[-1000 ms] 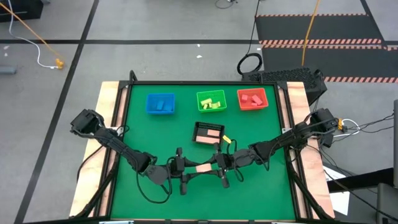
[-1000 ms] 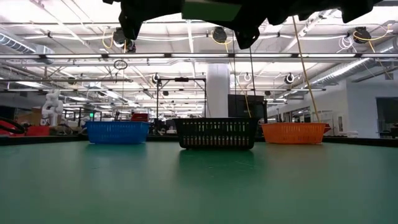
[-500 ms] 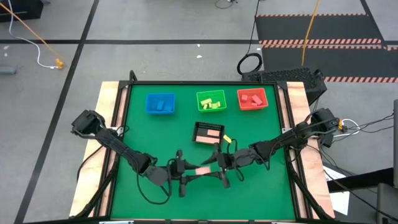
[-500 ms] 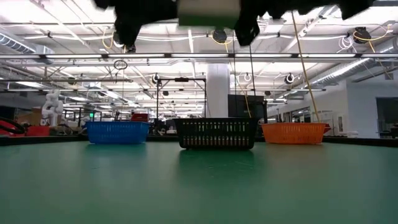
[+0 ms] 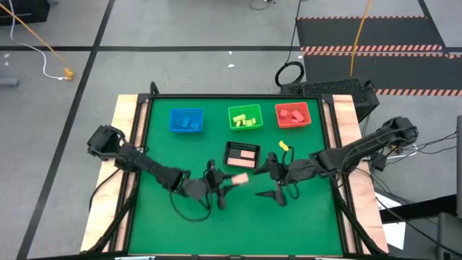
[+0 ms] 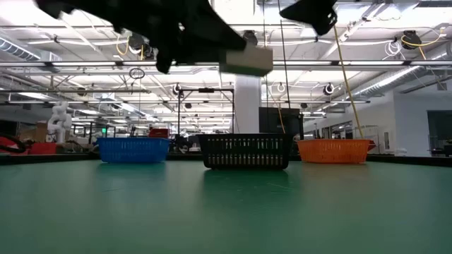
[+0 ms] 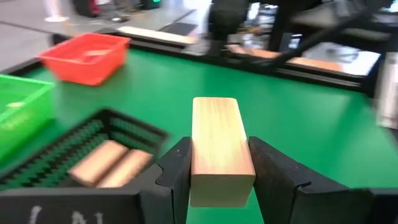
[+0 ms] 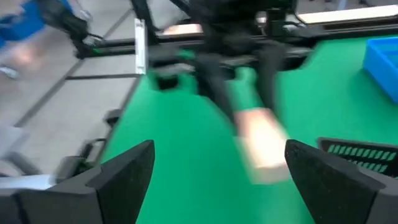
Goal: Sort & place blocks by color
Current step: Put the wooden block into the black bin, then return to Home Position
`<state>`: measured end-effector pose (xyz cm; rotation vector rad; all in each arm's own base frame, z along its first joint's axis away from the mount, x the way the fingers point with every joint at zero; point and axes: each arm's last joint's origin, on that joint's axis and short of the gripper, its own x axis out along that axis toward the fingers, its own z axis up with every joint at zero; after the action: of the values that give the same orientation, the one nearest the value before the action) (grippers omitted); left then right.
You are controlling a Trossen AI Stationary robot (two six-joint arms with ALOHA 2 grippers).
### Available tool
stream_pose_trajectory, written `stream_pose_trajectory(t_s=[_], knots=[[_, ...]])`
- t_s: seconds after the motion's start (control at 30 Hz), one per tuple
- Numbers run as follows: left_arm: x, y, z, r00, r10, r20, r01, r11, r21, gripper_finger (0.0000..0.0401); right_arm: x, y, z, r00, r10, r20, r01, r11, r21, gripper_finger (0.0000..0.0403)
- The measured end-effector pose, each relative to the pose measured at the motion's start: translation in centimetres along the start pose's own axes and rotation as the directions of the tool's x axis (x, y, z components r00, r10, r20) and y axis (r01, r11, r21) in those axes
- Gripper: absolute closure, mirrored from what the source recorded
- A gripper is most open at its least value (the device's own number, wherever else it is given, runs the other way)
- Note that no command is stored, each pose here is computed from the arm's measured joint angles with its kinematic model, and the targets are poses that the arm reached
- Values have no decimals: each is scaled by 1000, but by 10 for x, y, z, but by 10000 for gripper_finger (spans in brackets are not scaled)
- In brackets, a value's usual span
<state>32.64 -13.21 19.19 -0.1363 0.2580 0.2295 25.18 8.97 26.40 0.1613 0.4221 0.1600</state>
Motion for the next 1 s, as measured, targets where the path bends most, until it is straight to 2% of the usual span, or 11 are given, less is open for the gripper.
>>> stream_pose_trajectory(t_s=[0.17, 0.27, 0.37, 0.47, 0.67, 0.8, 0.87, 1.0], knots=[[23, 41, 6, 990, 138, -36, -138, 990, -1, 268, -19, -2, 3, 1000, -4, -24, 4, 1000, 17, 67], [33, 64, 4, 984, 137, -117, -131, 990, 60, 268, -24, -4, -1, 997, -17, -72, 18, 1000, 9, 74], [41, 80, 0, 974, 157, -162, -147, 987, 71, 268, -28, -4, -3, 995, -23, -96, 23, 1000, 5, 78], [48, 93, 0, 968, 179, -173, -167, 983, 81, 268, -27, -6, -9, 991, -32, -129, 32, 999, -4, 78], [55, 110, -1, 966, 154, -209, -148, 988, 46, 268, -24, -10, -25, 983, -49, -174, 39, 997, -59, 78], [56, 113, 2, 968, 159, -193, -156, 987, 31, 267, -23, -14, -32, 977, -124, -171, 111, 990, -82, 78], [56, 113, 3, 972, 156, -176, -156, 988, 13, 244, -23, -15, -35, 973, -152, -173, 137, 986, -97, 78], [55, 110, 3, 972, 148, -180, -158, 986, -45, 165, -22, -16, -38, 971, -154, -180, 138, 985, -103, 78]])
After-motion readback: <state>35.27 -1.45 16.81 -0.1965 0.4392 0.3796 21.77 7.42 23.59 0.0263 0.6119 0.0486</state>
